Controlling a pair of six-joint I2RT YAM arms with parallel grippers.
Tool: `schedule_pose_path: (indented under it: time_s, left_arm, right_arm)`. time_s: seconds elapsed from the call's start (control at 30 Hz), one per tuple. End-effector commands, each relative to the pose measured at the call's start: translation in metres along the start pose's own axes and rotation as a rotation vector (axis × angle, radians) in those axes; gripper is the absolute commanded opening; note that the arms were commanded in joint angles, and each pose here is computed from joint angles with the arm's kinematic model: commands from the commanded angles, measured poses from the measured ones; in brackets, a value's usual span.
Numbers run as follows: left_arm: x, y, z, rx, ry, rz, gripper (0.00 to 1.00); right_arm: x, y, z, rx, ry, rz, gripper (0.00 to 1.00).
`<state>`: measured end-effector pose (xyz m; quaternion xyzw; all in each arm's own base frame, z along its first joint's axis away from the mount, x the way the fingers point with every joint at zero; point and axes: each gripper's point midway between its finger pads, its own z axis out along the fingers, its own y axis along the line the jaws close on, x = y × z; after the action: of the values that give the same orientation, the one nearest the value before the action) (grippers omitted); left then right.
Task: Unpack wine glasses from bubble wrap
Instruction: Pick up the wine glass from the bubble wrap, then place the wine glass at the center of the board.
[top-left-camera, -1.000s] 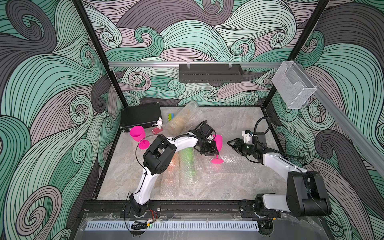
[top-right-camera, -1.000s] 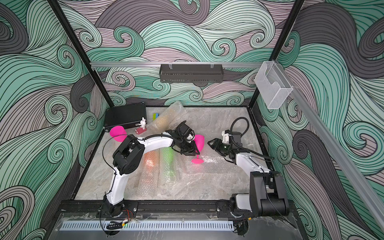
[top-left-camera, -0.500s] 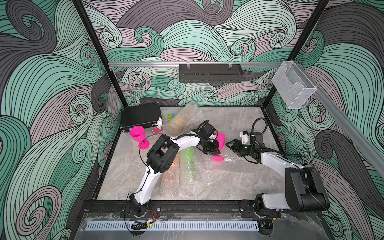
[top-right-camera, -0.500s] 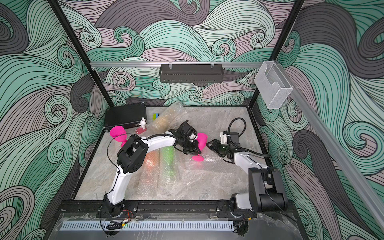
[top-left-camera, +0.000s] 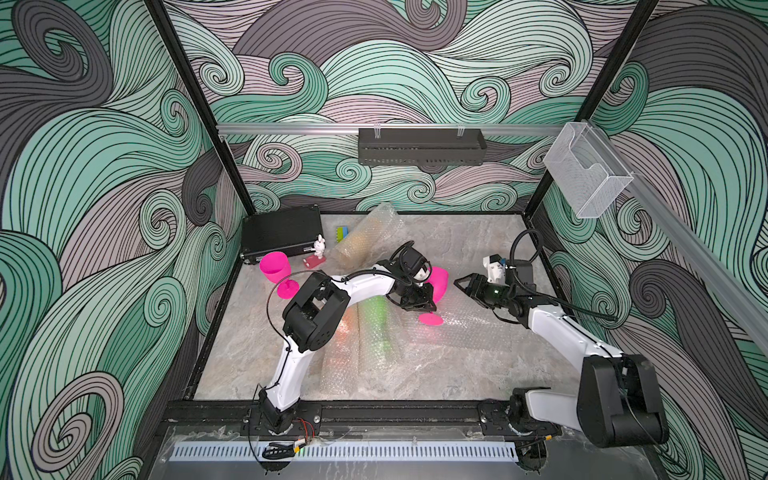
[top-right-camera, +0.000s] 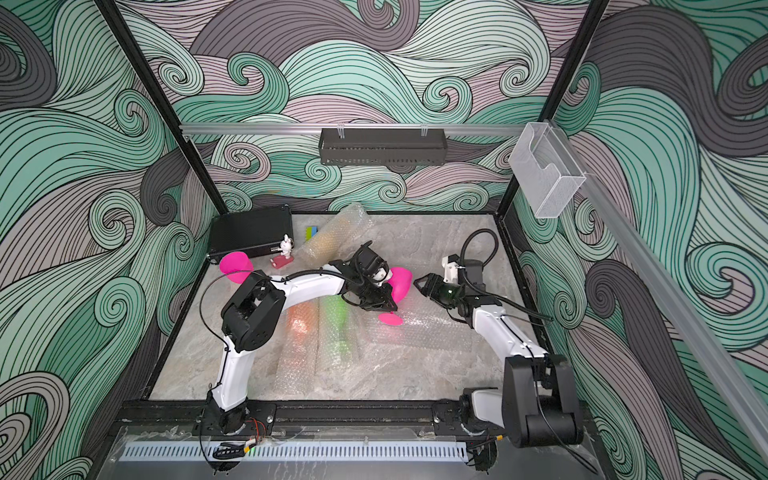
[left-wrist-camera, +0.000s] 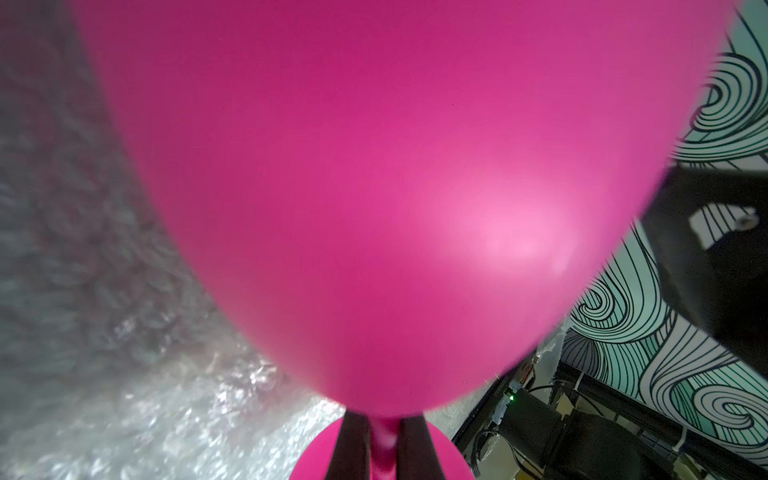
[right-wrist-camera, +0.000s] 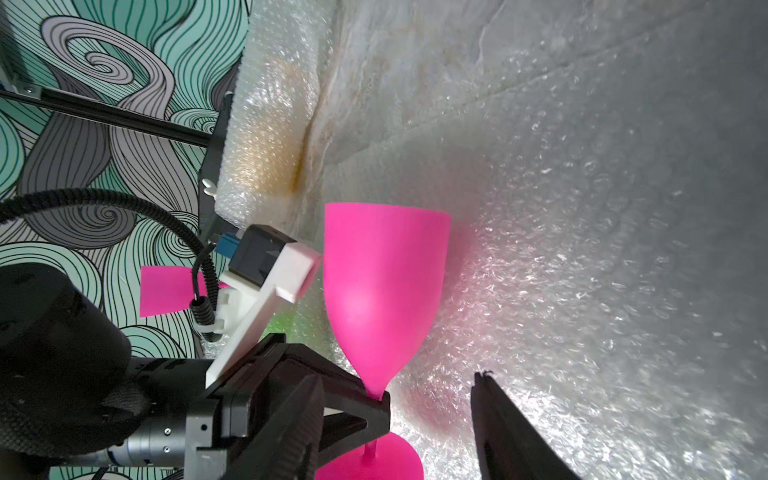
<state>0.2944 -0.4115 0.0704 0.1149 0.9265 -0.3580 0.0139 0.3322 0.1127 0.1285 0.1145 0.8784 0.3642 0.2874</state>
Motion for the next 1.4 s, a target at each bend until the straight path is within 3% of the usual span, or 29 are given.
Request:
schedule_pose_path:
  time_s: [0.0, 0.33, 0.63, 0.83, 1.0, 1.37]
  left_arm:
    - [-0.013, -0.016, -0.027, 0.016, -0.077, 0.111, 0.0]
    - [-0.027, -0.015, -0.058, -0.067, -0.169, 0.345, 0.0]
    - [-0.038, 0.019, -0.074, -0.308, -0.239, 0.609, 0.0]
    - [-0.05, 0.04, -0.09, -0.455, -0.397, 0.789, 0.0]
    - [-0.051, 0.039, -0.102, -0.5, -0.528, 0.938, 0.0]
    - [-0.041, 0.025, -0.105, -0.651, -0.643, 1.249, 0.0]
  right_arm:
    - [-0.01, 0.006, -0.011, 0.005, -0.023, -0.023, 0.6]
    - [-0.019, 0.013, -0.029, -0.005, -0.054, -0.019, 0.61]
    - [-0.027, 0.025, -0.037, -0.02, -0.072, -0.02, 0.6]
    - [-0.03, 0.033, -0.039, -0.049, -0.071, -0.015, 0.6]
    - [-0.027, 0.041, -0.035, -0.104, -0.033, 0.002, 0.6]
    - [-0.014, 0.066, -0.025, -0.19, 0.05, -0.02, 0.6]
